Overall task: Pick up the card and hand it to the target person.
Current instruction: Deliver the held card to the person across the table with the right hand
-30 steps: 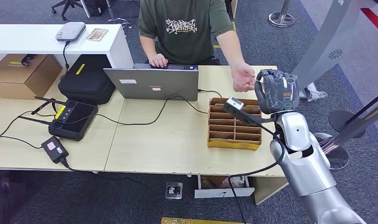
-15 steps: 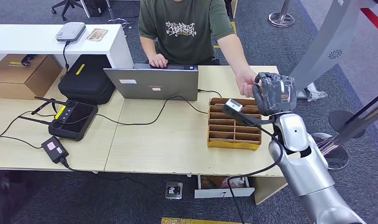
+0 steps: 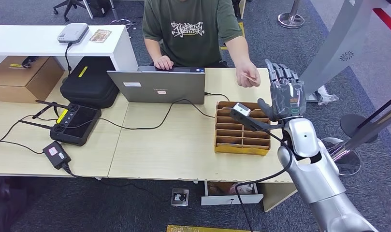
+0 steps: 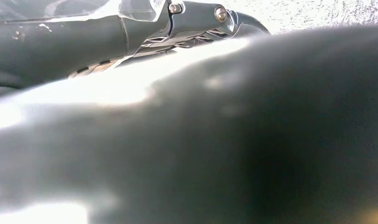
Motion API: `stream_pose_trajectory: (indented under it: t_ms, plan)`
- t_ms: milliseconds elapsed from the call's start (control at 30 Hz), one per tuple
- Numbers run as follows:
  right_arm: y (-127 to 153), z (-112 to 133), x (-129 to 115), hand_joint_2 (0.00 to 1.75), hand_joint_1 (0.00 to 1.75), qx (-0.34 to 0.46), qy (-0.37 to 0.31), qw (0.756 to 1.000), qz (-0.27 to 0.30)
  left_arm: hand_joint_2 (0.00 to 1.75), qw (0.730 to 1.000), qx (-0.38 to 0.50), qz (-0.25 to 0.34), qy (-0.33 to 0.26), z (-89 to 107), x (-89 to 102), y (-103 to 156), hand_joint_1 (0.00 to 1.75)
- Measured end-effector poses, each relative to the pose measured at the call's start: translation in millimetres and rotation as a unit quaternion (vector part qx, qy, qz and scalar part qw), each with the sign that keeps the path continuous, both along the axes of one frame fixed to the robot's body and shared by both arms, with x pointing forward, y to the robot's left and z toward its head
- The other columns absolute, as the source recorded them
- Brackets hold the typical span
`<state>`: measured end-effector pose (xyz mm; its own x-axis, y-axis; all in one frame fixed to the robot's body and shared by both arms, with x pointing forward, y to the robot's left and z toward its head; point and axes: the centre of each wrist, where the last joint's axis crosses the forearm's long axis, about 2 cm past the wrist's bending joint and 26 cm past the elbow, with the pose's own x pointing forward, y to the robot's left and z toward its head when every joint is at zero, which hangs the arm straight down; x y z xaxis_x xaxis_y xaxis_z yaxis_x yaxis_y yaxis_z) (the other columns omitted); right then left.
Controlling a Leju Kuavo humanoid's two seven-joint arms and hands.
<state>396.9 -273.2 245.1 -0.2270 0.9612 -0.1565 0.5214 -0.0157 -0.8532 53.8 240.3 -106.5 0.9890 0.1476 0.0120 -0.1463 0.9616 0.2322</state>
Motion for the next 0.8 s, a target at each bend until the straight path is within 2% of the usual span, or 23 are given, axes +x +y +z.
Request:
stream_pose_trajectory:
  t_ms: [500,800]
  plan:
    - [0.0,-1.9,-0.5,1.75,0.00,0.013,0.005,1.000,-0.001,0.00,1.000,0.008,-0.003,-0.014,0.3,1.0,-0.3,0.00]
    - [-2.0,-48.1,-20.8,1.75,0.00,0.035,0.059,0.998,-0.004,0.00,1.000,0.008,-0.002,-0.009,0.3,0.9,-0.3,0.00]
